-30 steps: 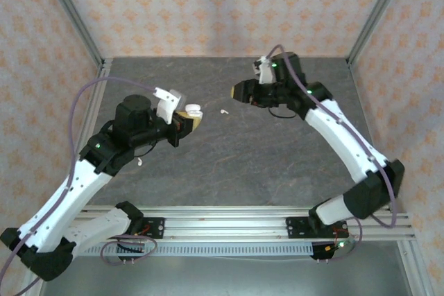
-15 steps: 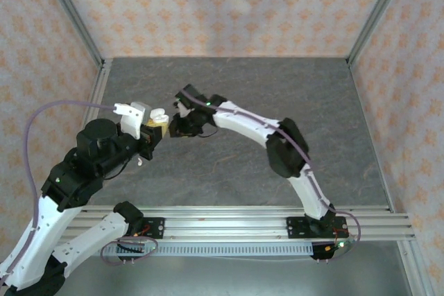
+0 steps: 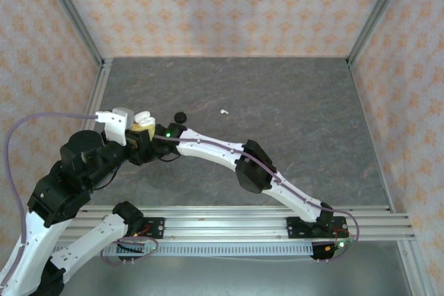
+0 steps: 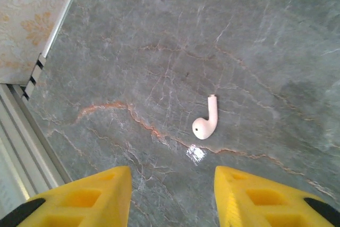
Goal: Insert wireless bluetooth earbuds into charging case
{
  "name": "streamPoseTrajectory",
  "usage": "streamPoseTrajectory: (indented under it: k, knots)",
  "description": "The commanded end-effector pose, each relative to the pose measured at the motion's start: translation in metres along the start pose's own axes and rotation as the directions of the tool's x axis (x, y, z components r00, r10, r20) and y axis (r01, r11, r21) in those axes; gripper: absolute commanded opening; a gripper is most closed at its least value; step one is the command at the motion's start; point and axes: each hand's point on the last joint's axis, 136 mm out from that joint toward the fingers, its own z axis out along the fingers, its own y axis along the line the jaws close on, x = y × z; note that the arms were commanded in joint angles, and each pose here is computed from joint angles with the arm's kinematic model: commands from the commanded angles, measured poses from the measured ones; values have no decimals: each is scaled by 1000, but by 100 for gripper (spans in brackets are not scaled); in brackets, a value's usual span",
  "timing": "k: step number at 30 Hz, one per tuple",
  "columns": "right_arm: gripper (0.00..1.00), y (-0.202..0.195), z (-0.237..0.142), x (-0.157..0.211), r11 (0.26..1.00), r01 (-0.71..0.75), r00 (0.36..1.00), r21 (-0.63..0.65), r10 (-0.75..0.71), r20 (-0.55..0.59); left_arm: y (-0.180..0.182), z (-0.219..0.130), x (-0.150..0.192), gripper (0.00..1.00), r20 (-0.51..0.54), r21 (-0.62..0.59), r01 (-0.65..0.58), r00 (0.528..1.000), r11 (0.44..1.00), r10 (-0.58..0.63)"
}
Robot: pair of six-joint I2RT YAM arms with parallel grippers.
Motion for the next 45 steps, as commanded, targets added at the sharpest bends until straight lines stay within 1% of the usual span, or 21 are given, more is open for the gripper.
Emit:
streamPoseTrajectory:
  k: [1, 5, 9, 13, 19, 27, 36, 38, 42, 45]
  knots:
    - [47, -4, 15, -9, 998, 48, 997, 35, -50, 67, 10, -5, 4, 0, 11, -45, 31, 999, 999, -31]
    - [48, -5, 28, -8, 995, 72, 993, 64, -78, 94, 12, -9, 8, 0, 15, -51, 37, 999, 998, -37]
    - [49, -14, 36, -10, 991, 69, 989, 115, -83, 124, 13, -11, 11, 0, 16, -51, 47, 999, 998, -46]
    - [50, -13, 41, -14, 989, 77, 984, 123, -95, 151, 13, -11, 13, 0, 15, -48, 58, 998, 997, -58]
    - [50, -12, 54, -5, 980, 122, 981, 156, -143, 129, 13, -10, 13, 0, 15, -48, 59, 998, 997, -58]
    - [48, -34, 65, 12, 960, 148, 983, 239, -170, 73, 13, -7, 15, 0, 10, -48, 58, 998, 997, -58]
    - [33, -70, 67, 36, 908, 200, 978, 369, -206, -25, 16, -3, 26, 0, -9, -60, 68, 998, 996, -68]
    - [29, -75, 64, 39, 899, 206, 977, 386, -209, -36, 17, -2, 29, 0, -13, -62, 75, 997, 995, -76]
    - [19, -82, 57, 43, 900, 189, 981, 393, -187, -43, 18, -3, 33, 0, -15, -65, 102, 995, 993, -103]
    - [15, -92, 46, 46, 900, 161, 987, 404, -151, -56, 19, -5, 35, 0, -19, -65, 123, 992, 990, -124]
